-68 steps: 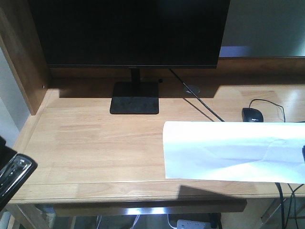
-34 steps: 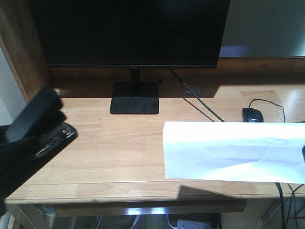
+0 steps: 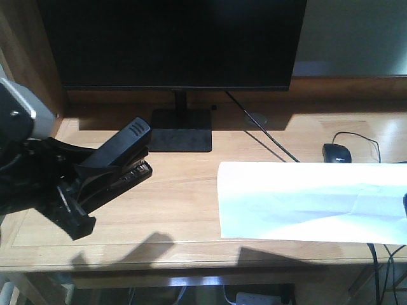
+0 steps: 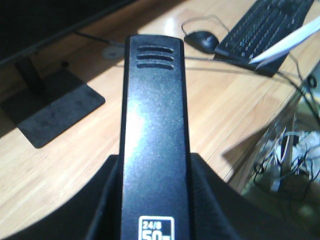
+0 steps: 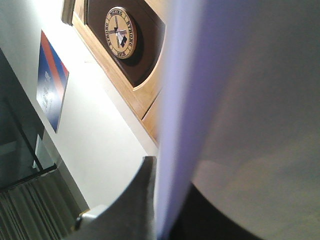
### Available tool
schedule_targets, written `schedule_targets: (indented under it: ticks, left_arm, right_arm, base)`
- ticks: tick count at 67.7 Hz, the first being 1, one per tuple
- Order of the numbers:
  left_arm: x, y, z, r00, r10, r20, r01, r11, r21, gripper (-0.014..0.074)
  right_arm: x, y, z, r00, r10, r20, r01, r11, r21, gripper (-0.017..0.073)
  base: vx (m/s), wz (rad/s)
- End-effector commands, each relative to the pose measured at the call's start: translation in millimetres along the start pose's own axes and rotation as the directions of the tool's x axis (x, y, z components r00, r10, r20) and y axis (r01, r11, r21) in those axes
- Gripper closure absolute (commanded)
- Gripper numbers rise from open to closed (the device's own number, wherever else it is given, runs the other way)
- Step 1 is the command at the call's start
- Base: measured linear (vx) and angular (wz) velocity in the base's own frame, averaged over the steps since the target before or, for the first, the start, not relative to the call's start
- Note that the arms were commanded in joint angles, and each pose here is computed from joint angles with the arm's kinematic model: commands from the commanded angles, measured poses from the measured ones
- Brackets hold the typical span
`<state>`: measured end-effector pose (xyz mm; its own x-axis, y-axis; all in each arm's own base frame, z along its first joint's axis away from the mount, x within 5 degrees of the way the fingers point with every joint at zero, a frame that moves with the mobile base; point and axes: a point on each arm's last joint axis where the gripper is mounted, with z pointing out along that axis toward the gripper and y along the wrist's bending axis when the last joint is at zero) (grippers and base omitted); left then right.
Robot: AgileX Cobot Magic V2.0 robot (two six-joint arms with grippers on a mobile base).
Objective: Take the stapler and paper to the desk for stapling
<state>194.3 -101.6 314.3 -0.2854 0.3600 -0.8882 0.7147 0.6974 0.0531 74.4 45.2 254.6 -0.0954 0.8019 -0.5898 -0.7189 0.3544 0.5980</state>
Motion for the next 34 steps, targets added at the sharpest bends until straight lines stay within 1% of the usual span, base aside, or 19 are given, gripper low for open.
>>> schedule_targets:
  ticks: [1,3,5,11,16,23,24,25,26,27,30,31,32,34]
  left_arm:
    - [-15.6,15.2,1.7,0.996,-0.019,0.083,0.025,0.997,-0.075,0.0600]
    - [-13.3,19.4,5.9,0.997,-0.033,0.074,0.039,0.996,-0.078,0.0600]
    - [-11.4,23.1,8.8,0.997,-0.037,0.069,0.042,0.996,-0.083,0.0600]
    - [-4.8,34.7,15.3,0.999,-0.025,0.044,0.029,0.995,-0.096,0.0600]
    - [1.3,43.7,20.7,0.999,-0.020,0.030,0.022,0.996,-0.083,0.0600]
    - [8.7,54.3,29.0,0.999,-0.033,0.040,0.034,0.999,-0.029,0.0600]
    - [10.8,56.5,30.8,0.999,-0.022,0.041,0.023,1.000,-0.014,0.0600]
    - [11.3,58.0,31.9,0.998,-0.029,0.052,0.029,1.000,-0.003,0.0600]
    - [12.1,59.7,32.0,0.998,-0.016,0.055,0.016,1.000,-0.001,0.0600]
    - [13.7,60.7,34.0,0.998,-0.016,0.060,0.015,1.000,0.021,0.0600]
    - [15.9,65.0,36.3,0.996,-0.011,0.088,0.007,0.999,0.053,0.0600]
    - [16.7,66.8,36.2,0.996,0.001,0.093,-0.006,0.999,0.053,0.0600]
    - [18.2,67.8,37.7,0.995,0.000,0.100,-0.008,0.997,0.072,0.0600]
    - [19.9,71.0,38.7,0.993,0.001,0.118,-0.011,0.996,0.088,0.0600]
  right_arm:
    - [-0.5,5.7,-5.1,0.999,0.011,0.042,-0.008,0.996,-0.084,0.0566]
    - [-0.5,5.7,-5.1,0.999,0.011,0.042,-0.008,0.996,-0.084,0.0566]
    - [-0.5,5.7,-5.1,0.999,0.011,0.042,-0.008,0.996,-0.084,0.0566]
    - [-0.5,5.8,-5.2,0.999,0.011,0.042,-0.008,0.996,-0.085,0.0566]
    - [-0.5,5.8,-5.2,0.999,0.011,0.042,-0.008,0.996,-0.085,0.0566]
    - [-0.5,5.8,-5.2,0.999,0.011,0.042,-0.008,0.996,-0.085,0.0566]
    - [-0.5,5.8,-5.2,0.999,0.011,0.042,-0.008,0.996,-0.085,0.0566]
    - [-0.5,5.8,-5.2,0.999,0.011,0.042,-0.008,0.996,-0.085,0.0566]
    - [-0.5,5.8,-5.2,0.999,0.011,0.042,-0.008,0.996,-0.085,0.0566]
    - [-0.5,5.8,-5.2,0.999,0.011,0.042,-0.008,0.996,-0.085,0.0566]
    - [-0.5,5.8,-5.2,0.999,0.011,0.042,-0.008,0.996,-0.085,0.0566]
    - [-0.5,5.8,-5.2,0.999,0.011,0.042,-0.008,0.996,-0.085,0.0566]
    - [-0.5,5.8,-5.2,0.999,0.011,0.042,-0.008,0.996,-0.085,0.0566]
    - [-0.5,5.8,-5.2,0.999,0.011,0.042,-0.008,0.996,-0.085,0.0566]
  base:
    - [0.00,0.00]
    - [0.00,0.00]
    - [0.00,0.00]
    - [0.00,0.00]
    - [0.00,0.00]
    - [0.00,0.00]
    - [0.00,0.00]
    - [0.00,0.00]
    - [0.00,0.00]
    - [0.00,0.00]
    - [0.00,0.00]
    - [0.00,0.00]
    - [0.00,0.00]
    - [0.00,0.00]
